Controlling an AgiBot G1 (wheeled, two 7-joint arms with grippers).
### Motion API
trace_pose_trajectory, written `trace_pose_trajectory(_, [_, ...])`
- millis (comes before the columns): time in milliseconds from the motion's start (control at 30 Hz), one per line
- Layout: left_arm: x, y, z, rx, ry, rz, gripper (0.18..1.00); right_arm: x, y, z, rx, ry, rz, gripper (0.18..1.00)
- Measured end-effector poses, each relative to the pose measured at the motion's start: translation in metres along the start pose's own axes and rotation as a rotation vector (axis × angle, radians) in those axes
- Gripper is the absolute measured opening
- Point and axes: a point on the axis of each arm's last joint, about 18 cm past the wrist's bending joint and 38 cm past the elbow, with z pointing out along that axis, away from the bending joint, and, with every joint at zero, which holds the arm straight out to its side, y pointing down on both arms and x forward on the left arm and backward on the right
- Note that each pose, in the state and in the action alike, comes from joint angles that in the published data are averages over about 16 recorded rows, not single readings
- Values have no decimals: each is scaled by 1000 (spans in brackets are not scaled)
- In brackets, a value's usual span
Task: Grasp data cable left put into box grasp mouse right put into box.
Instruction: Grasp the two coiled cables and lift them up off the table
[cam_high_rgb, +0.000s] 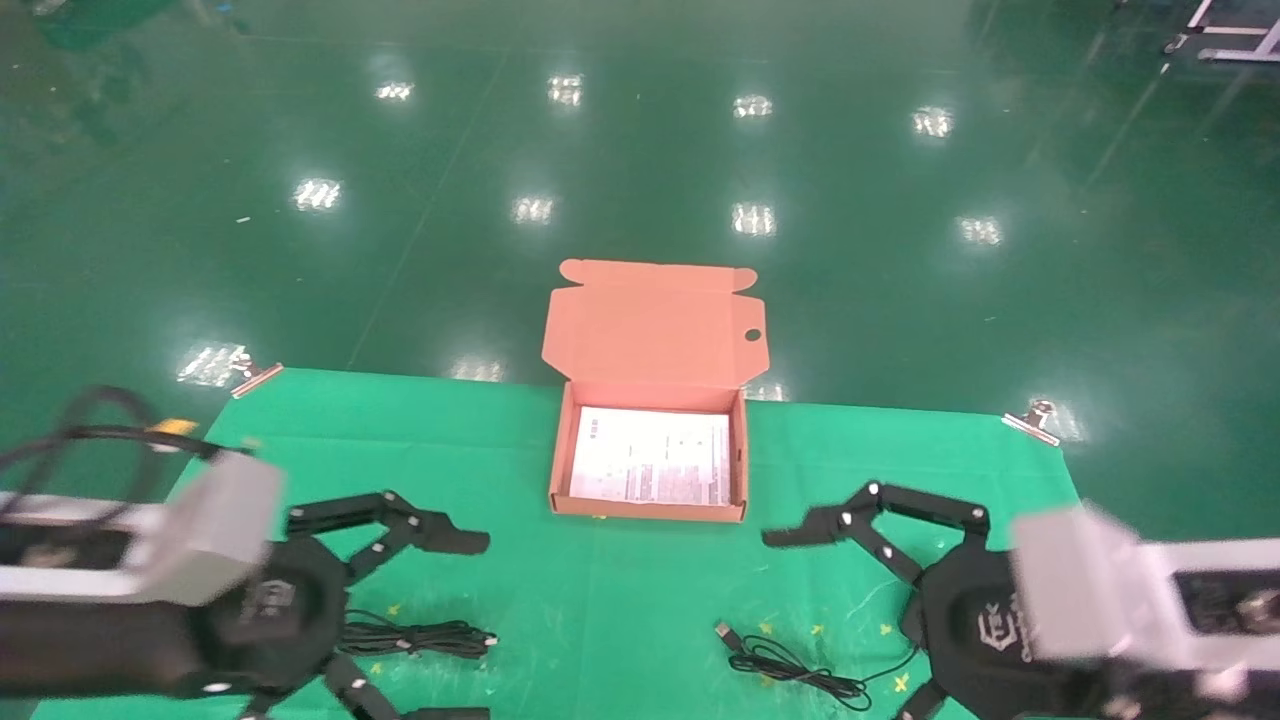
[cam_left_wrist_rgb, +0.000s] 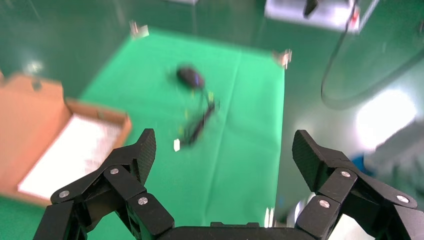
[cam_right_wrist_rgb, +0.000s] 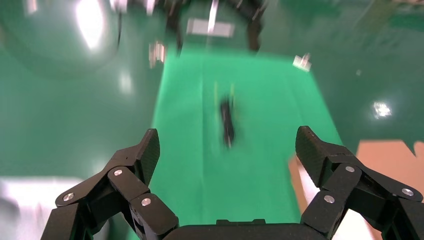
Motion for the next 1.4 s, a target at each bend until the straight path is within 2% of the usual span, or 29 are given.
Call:
trace_pose_trajectory(300, [-27,20,30,-314,31,41,1001,16,33,23,-366,-159,-282,1001])
trace_pose_trajectory(433, [-39,30,43,-448,32,72,1001,21,47,32,-487,-226,-359,1001])
trace_pose_trajectory(567, [-49,41,53,-573,23,104,1001,24,60,42,-576,-270,-399,1001])
trace_pose_trajectory(767, [-63,62,66,-722,-11,126,1001,25,82,59,-672,-275,-400,1001])
trace_pose_trajectory(933, [-73,81,76,-794,-50,104,1001,24,101,75,-725,-243,-377,1001])
trace_pose_trajectory(1100, [-80,100,85,-813,-88,43,1001,21,118,90,-757,-197,-340,1001])
trace_pose_trajectory(1400, [-92,131,98,-784,-132,-86,1001,16,139,114,-782,-132,-262,1001])
